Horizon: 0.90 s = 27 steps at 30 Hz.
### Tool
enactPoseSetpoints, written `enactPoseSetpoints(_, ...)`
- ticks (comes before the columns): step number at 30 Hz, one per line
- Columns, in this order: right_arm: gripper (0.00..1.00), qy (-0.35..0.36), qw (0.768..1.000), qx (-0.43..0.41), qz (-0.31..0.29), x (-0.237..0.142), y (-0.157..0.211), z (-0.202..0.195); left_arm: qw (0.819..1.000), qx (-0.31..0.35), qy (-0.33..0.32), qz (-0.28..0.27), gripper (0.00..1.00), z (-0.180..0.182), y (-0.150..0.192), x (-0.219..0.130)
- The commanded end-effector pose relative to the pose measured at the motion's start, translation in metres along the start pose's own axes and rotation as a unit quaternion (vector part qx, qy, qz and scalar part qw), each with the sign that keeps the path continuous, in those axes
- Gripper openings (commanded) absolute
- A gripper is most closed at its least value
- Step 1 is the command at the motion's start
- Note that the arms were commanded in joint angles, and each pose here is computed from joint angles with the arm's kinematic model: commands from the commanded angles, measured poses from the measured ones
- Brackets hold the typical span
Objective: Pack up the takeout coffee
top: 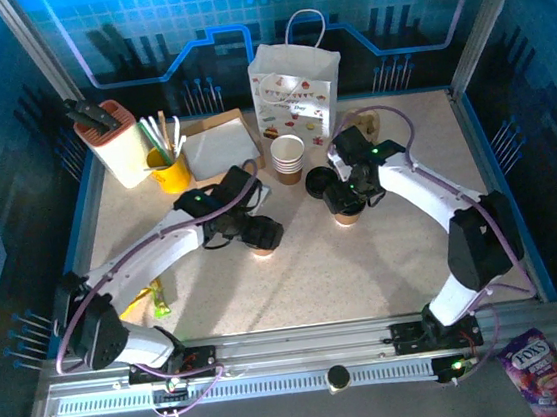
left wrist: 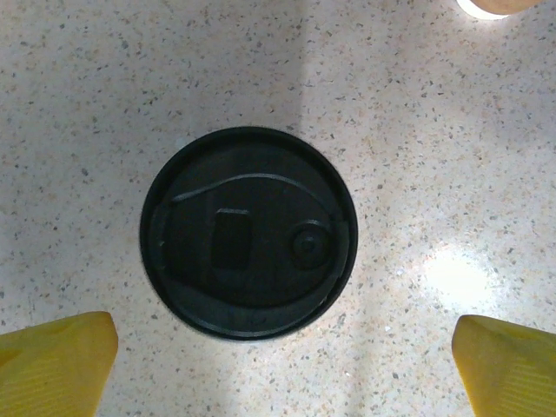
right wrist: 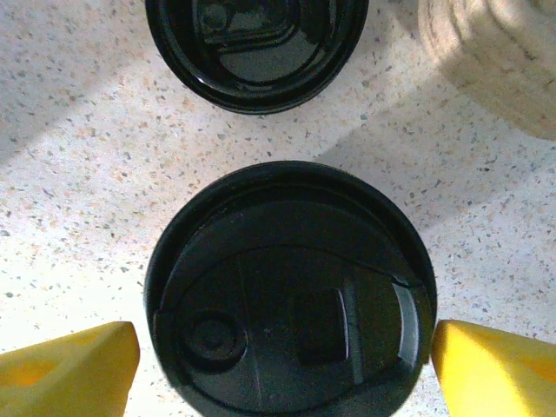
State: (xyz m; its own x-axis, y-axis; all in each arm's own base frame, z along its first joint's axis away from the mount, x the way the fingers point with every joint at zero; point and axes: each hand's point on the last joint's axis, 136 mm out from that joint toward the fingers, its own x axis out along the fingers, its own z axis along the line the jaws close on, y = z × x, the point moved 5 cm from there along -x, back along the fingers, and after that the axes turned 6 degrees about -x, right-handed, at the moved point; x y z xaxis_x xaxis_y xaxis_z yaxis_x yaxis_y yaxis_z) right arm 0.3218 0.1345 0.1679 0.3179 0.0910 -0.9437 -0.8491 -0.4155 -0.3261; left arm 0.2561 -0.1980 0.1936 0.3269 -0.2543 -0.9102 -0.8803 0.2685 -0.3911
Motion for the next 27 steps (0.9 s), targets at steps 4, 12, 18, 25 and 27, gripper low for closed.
enactPoseSetpoints(4,0.89,-0.007,0.999,0.001,-0.039,-0.024,-0.005,-0.002,0.998,-0.004,-0.067,-0.005,1.00,0.003,-0.012,0.010)
enactPoseSetpoints(12,0.89,-0.011,0.999,0.001,-0.040,-0.022,-0.006,-0.001,0.997,-0.009,-0.079,0.009,0.99,0.005,-0.012,0.028)
enactPoseSetpoints(18,0.89,-0.015,0.999,-0.001,-0.034,-0.017,-0.004,0.001,0.997,-0.007,-0.072,0.012,0.92,0.003,-0.013,0.034)
enactPoseSetpoints(25,0.89,-0.013,0.999,-0.003,-0.031,-0.016,-0.004,0.001,0.997,-0.005,-0.071,0.020,0.85,0.003,-0.013,0.039)
enactPoseSetpoints(27,0.89,-0.009,1.000,-0.004,-0.029,-0.015,-0.003,0.000,0.997,-0.006,-0.071,0.021,0.84,0.003,-0.012,0.039)
